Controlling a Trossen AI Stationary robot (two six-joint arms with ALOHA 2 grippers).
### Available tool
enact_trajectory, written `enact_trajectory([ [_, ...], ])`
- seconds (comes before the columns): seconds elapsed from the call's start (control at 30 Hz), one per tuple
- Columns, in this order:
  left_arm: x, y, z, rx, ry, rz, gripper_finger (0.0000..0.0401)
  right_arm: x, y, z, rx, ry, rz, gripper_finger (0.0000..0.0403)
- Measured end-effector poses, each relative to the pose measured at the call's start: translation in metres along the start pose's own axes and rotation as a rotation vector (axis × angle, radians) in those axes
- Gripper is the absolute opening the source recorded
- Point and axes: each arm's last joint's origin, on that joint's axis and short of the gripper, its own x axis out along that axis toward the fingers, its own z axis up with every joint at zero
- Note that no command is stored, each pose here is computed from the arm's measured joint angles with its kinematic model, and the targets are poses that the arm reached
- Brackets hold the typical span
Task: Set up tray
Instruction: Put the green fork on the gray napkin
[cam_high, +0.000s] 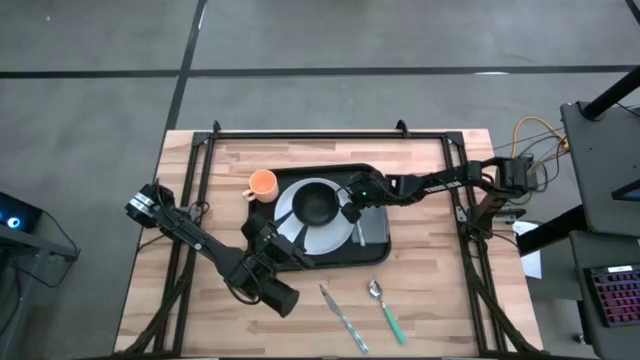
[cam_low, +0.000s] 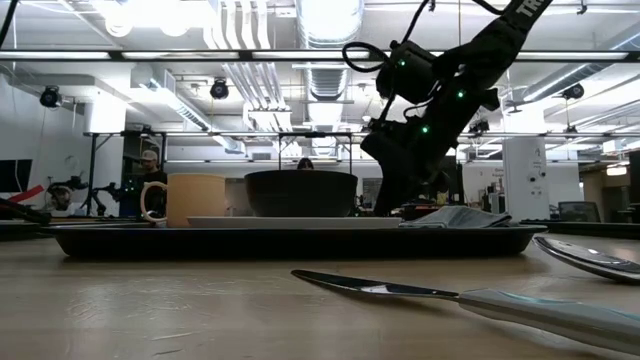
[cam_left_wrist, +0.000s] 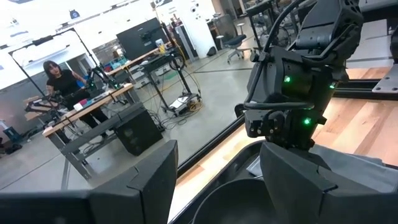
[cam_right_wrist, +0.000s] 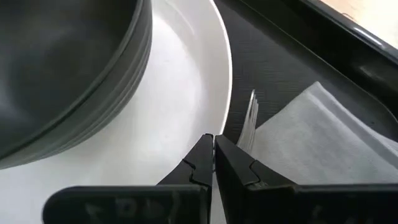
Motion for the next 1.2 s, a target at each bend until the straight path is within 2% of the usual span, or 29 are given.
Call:
enact_trajectory([
  [0.47,-0.003,0.0,0.0,0.015,-0.003,-0.009,0.0208,0.001,-0.011,-0.005,0.005,0.02,-0.08,0.0008],
  [0.67,-0.003,0.0,0.0,0.015,-0.003,-0.009,0.0208,-0.018,-0.009,0.003,0.005,-0.002,-0.062,0.0009],
  [0.8,-0.004,0.0,0.0,0.015,-0.004,-0.011,0.0208,-0.037,-0.004,-0.011,0.022,0.089,-0.07,0.0009],
  [0.97,-0.004,0.0,0.0,0.014,-0.004,-0.011,0.0208,-0.05,0.022,-0.044,-0.003,0.189,0.034,0.0008],
  [1.2,-0.006,-0.001,0.003,0.0,-0.006,-0.016,0.0208,-0.038,0.03,-0.059,-0.019,0.225,0.018,0.0008],
])
